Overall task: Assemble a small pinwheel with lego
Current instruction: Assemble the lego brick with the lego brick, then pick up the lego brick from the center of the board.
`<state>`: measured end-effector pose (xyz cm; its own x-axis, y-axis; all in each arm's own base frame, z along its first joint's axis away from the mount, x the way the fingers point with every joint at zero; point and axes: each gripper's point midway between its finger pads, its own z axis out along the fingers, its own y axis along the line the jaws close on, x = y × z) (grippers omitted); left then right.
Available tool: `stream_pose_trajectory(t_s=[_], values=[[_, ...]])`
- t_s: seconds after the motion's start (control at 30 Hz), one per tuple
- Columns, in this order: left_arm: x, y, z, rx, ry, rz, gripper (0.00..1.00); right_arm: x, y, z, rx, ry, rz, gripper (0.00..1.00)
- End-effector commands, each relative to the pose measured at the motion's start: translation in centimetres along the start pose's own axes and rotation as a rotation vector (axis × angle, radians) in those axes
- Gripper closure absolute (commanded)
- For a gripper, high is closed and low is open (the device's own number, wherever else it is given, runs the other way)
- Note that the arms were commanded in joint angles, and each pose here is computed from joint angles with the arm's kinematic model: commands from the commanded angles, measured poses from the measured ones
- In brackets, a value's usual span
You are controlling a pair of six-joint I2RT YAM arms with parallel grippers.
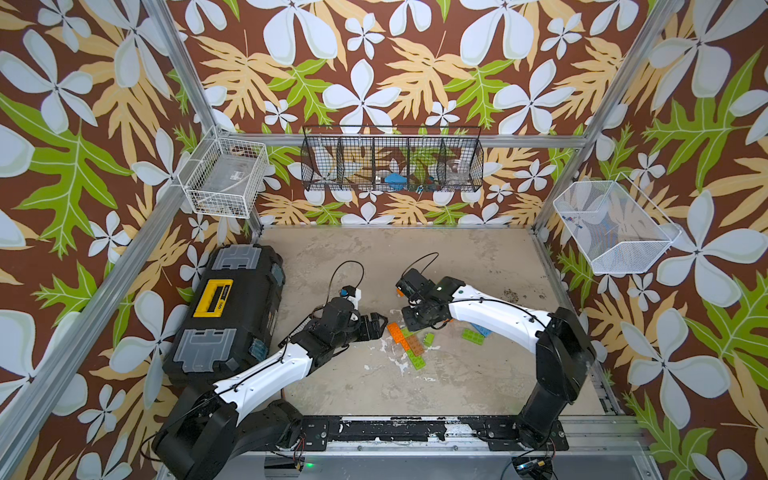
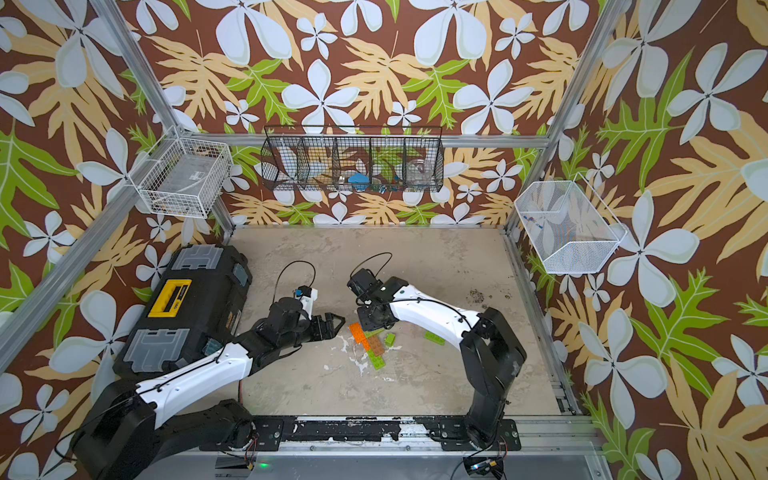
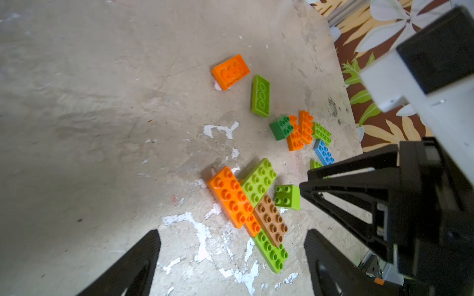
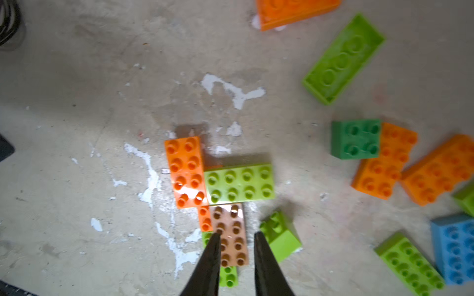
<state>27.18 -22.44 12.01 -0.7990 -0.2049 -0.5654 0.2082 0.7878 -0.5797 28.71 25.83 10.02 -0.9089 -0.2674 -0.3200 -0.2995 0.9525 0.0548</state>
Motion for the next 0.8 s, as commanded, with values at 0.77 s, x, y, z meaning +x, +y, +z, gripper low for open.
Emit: stream_pose_trajectory(t_s=[0.77], values=[[0.8,-6.7,4.9,0.035,0.09,0.196,0.09,0.6,-17.8,-0.3,0.178,-0.041,0.434,0.74]])
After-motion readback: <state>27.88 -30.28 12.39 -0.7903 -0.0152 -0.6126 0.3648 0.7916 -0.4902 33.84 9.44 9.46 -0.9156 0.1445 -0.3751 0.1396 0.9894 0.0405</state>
